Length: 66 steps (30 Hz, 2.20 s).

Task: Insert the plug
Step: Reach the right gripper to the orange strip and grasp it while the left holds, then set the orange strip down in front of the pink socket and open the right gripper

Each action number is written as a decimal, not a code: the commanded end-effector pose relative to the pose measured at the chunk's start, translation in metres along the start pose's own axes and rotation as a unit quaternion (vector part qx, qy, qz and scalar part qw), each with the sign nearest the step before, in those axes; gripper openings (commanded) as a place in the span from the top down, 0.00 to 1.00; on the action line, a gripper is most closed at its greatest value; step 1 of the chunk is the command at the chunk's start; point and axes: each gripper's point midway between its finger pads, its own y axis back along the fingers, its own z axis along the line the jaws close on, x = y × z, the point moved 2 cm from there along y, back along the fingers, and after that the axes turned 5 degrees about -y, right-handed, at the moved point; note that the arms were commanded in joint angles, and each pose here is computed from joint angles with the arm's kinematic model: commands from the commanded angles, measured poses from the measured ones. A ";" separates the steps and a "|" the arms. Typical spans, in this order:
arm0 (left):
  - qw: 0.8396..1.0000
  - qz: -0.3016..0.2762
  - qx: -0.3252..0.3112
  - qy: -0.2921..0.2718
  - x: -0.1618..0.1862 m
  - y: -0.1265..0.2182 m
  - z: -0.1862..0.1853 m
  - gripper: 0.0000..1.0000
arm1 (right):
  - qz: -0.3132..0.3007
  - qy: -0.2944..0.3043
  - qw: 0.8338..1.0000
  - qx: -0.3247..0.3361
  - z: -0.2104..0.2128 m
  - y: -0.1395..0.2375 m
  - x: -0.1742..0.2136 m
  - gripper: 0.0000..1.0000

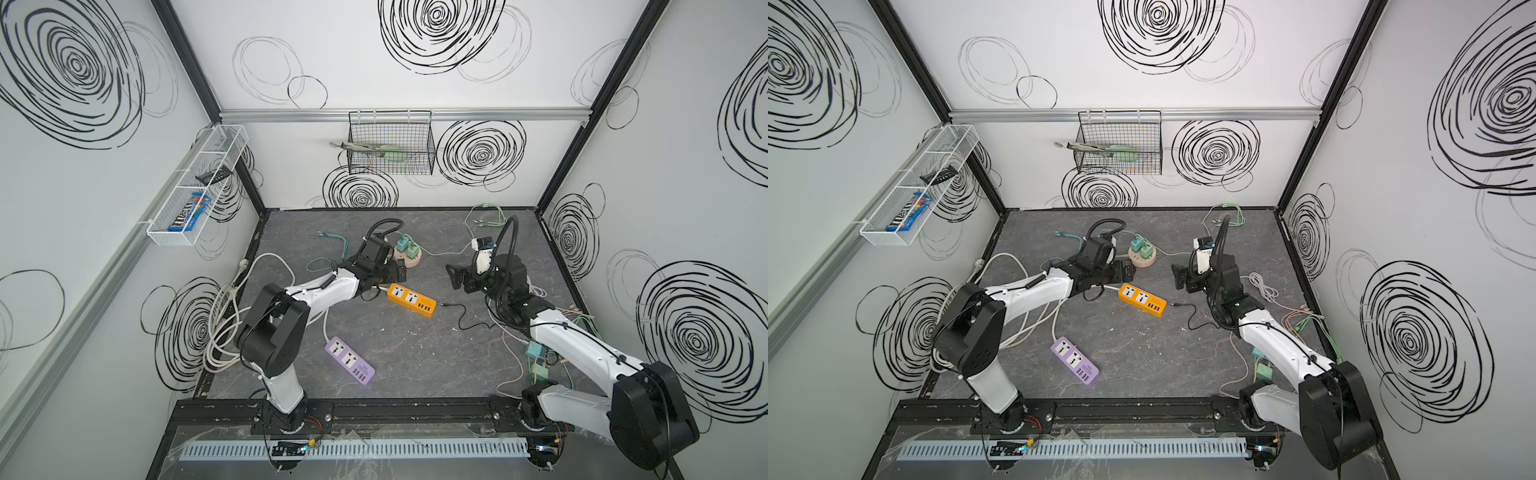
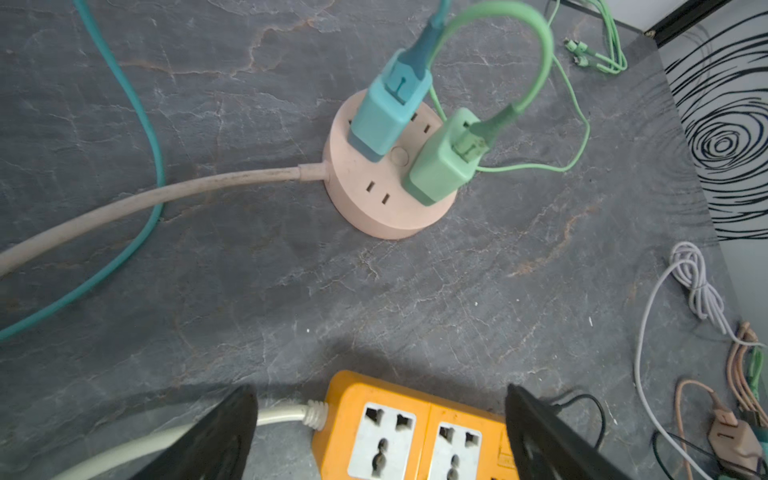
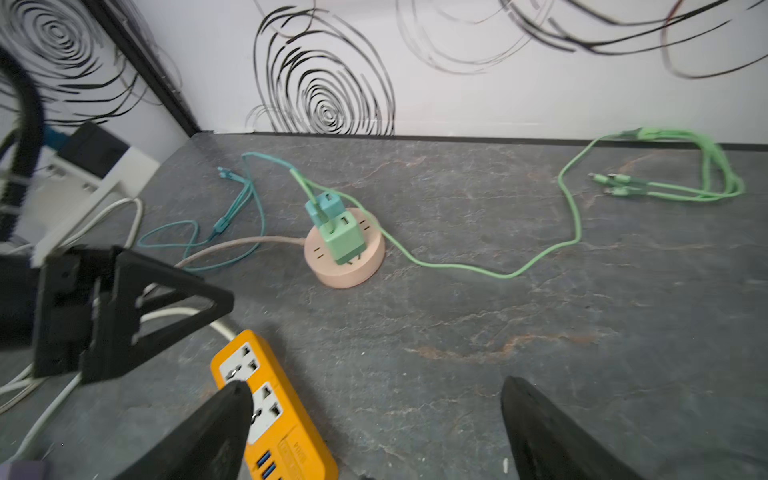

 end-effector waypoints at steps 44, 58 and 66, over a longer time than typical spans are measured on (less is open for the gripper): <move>0.983 -0.077 -0.117 0.119 -0.001 0.082 0.117 0.04 | 0.375 0.444 0.781 -0.228 0.091 -0.119 0.166 0.40; 0.982 -0.064 -0.137 0.112 0.007 0.085 0.123 0.04 | 0.388 0.502 0.725 -0.266 0.050 -0.114 0.142 0.40; 0.982 -0.063 -0.141 0.109 0.007 0.086 0.123 0.04 | 0.388 0.500 0.732 -0.253 0.018 -0.110 0.126 0.43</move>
